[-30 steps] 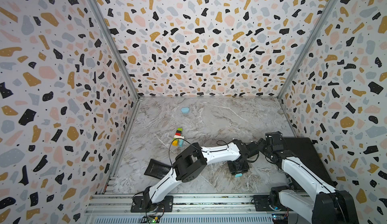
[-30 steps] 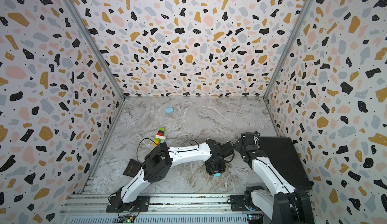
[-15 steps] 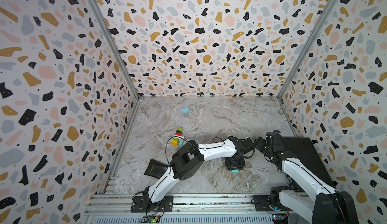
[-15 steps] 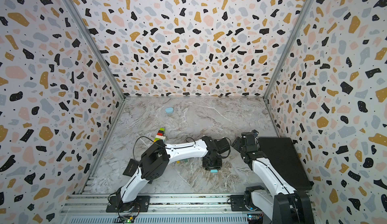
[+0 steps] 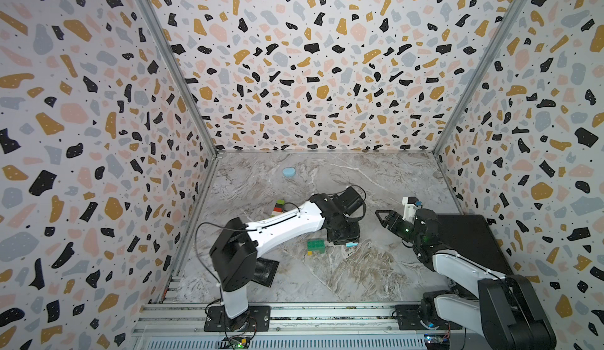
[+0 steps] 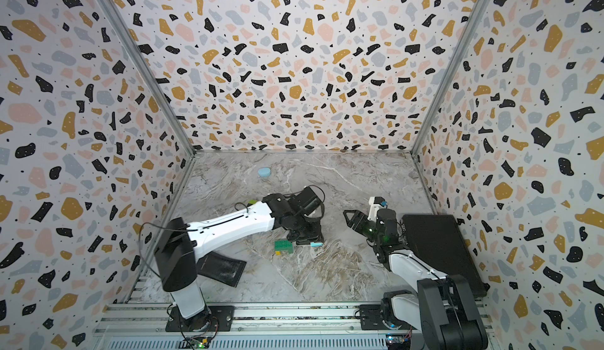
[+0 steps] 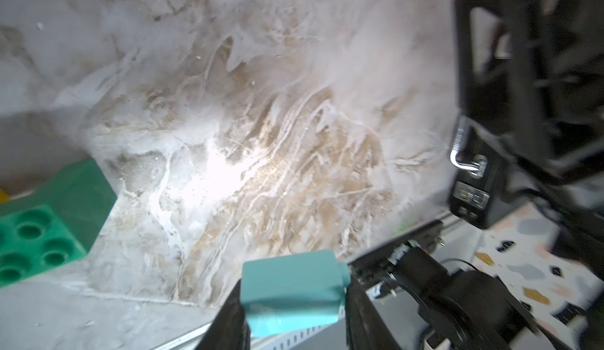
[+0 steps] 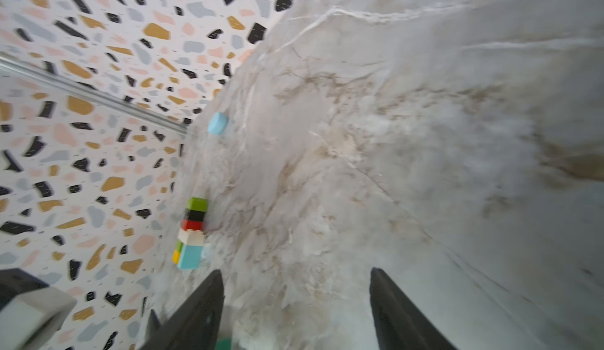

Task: Assemble the letter h with lego
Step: Pick up the lego brick from the center of the board, then assemble the lego brick with the lego brick.

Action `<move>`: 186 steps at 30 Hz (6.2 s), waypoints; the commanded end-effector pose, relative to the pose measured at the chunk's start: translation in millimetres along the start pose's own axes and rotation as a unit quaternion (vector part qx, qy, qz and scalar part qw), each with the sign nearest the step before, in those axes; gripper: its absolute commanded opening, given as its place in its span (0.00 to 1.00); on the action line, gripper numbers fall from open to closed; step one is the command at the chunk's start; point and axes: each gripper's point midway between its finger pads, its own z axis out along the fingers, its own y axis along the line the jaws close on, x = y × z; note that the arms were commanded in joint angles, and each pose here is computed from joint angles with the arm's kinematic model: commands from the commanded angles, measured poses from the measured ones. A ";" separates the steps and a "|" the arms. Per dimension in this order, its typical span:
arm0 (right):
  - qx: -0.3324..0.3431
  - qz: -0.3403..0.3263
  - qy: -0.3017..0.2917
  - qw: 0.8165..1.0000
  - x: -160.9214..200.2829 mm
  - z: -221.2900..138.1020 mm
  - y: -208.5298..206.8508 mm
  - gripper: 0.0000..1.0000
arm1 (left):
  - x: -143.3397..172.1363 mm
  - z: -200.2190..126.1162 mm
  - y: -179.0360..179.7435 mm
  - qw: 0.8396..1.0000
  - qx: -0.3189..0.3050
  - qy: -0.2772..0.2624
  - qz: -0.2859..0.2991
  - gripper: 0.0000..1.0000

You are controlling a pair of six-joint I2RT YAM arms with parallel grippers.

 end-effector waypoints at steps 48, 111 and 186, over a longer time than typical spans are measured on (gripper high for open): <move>-0.404 -0.416 0.087 0.810 148.9 -35.4 199.9 0.60 | 37.7 -52.1 33.1 0.964 0.250 0.078 0.042 0.16; -0.124 -0.578 0.431 0.681 201.4 53.6 179.4 0.04 | 3.7 -222.4 223.9 0.916 -0.216 -0.337 0.004 0.99; -0.057 -0.568 0.487 0.662 229.8 87.0 124.4 0.00 | 2.5 -213.1 225.9 0.918 -0.215 -0.332 0.026 0.99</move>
